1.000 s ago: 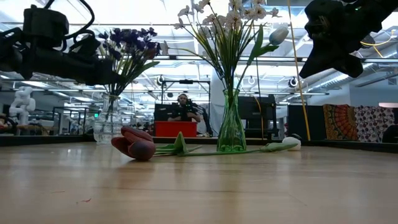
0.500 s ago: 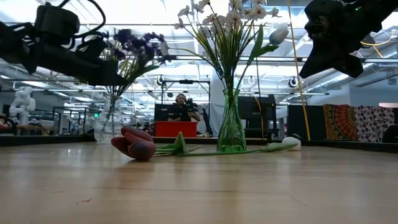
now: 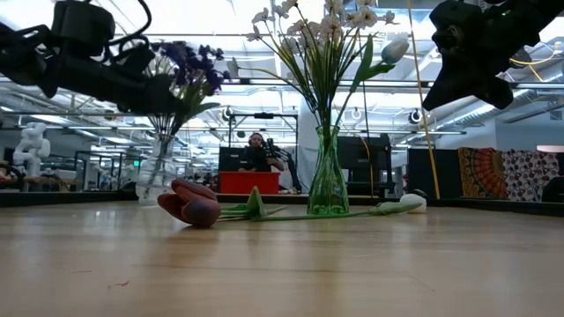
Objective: Sort flowers into vase by color
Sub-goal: Put the violet flowers into the transparent vase
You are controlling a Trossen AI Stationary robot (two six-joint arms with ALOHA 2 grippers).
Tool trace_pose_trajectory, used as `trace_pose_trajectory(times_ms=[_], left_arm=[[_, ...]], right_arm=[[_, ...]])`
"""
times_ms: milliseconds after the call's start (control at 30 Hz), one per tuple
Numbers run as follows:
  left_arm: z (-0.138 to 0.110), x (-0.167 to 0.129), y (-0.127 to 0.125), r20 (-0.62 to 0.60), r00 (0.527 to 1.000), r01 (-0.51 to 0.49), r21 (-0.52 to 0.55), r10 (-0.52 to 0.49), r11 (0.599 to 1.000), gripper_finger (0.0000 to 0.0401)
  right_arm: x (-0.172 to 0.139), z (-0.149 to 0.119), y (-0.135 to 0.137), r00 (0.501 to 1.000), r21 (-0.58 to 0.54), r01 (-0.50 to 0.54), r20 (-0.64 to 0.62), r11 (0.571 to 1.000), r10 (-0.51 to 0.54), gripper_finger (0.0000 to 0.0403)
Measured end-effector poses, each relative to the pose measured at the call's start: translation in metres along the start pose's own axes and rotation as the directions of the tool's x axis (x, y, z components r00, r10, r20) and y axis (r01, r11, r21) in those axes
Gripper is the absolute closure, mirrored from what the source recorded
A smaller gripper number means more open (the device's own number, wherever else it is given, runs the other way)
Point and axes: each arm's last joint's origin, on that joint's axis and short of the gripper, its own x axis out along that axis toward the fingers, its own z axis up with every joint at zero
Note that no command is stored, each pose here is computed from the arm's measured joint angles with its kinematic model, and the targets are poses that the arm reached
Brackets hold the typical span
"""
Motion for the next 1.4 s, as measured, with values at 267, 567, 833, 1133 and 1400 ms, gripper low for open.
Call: trace_pose_trajectory(times_ms=[267, 567, 833, 1133, 1400], left_arm=[[0.006, -0.005, -0.011, 0.057, 0.996, 0.074, -0.014, -0.073, 0.997, 0.0225], [0.030, -0.010, -0.024, 0.098, 0.994, -0.046, 0.092, 0.037, 0.995, 0.0225], [0.048, -0.012, -0.027, 0.128, 0.988, -0.099, 0.110, 0.085, 0.989, 0.0225], [0.063, -0.016, -0.030, 0.130, 0.975, -0.193, 0.085, 0.181, 0.978, 0.0225], [0.087, -0.014, -0.031, 0.114, 0.977, -0.195, 0.133, 0.181, 0.972, 0.0225]], right_arm=[[0.000, 0.000, 0.000, 1.000, -0.014, 0.002, 0.003, 1.000, -0.002, 0.0403], [0.000, 0.000, 0.000, 1.000, -0.027, 0.004, 0.005, 1.000, -0.004, 0.0403], [0.000, 0.000, 0.000, 1.000, -0.041, 0.011, 0.016, 0.999, -0.010, 0.0403], [0.000, 0.001, 0.000, 1.000, -0.050, 0.016, 0.023, 0.999, -0.015, 0.0403], [0.000, 0.001, -0.001, 0.999, -0.054, 0.032, 0.046, 0.998, -0.030, 0.0403]])
